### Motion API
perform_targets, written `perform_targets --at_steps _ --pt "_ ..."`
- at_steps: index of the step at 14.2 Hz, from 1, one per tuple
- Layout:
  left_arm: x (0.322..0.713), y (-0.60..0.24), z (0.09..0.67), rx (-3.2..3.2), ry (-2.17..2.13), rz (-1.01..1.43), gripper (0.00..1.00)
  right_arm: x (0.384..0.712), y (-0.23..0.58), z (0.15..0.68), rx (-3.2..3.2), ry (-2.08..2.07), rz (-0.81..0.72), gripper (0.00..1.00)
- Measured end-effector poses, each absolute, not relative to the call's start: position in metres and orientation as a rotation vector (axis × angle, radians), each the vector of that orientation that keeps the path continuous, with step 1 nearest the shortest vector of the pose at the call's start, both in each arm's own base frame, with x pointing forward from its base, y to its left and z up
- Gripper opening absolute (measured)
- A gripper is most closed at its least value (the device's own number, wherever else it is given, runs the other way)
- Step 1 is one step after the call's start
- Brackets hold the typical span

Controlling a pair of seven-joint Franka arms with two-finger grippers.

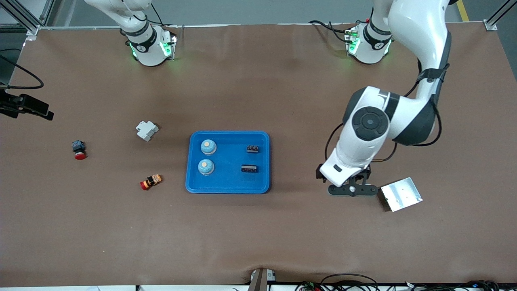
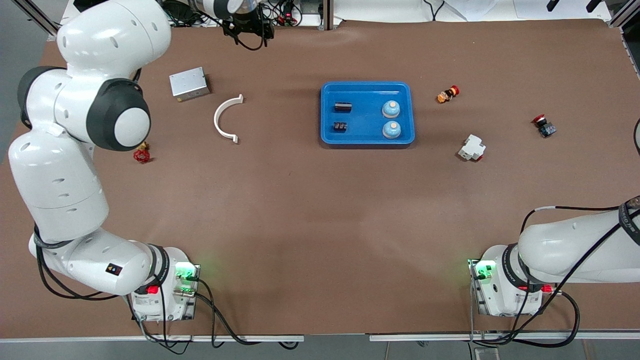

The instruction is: Place electrolytic capacitor and blue bell in tray

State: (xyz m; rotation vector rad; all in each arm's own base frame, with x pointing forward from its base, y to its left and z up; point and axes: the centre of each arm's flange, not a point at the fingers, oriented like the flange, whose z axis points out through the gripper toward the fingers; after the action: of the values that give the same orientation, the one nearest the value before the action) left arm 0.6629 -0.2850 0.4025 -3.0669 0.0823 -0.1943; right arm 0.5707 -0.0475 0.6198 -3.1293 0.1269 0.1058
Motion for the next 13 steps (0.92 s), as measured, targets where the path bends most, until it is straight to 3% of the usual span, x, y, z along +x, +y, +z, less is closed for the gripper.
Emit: perform_targets --at_steps 13 --pt "0.662 -0.231 0.441 -3.04 0.013 -0.119 1.0 0.571 -0.044 0.619 -3.121 0.12 0.109 1.0"
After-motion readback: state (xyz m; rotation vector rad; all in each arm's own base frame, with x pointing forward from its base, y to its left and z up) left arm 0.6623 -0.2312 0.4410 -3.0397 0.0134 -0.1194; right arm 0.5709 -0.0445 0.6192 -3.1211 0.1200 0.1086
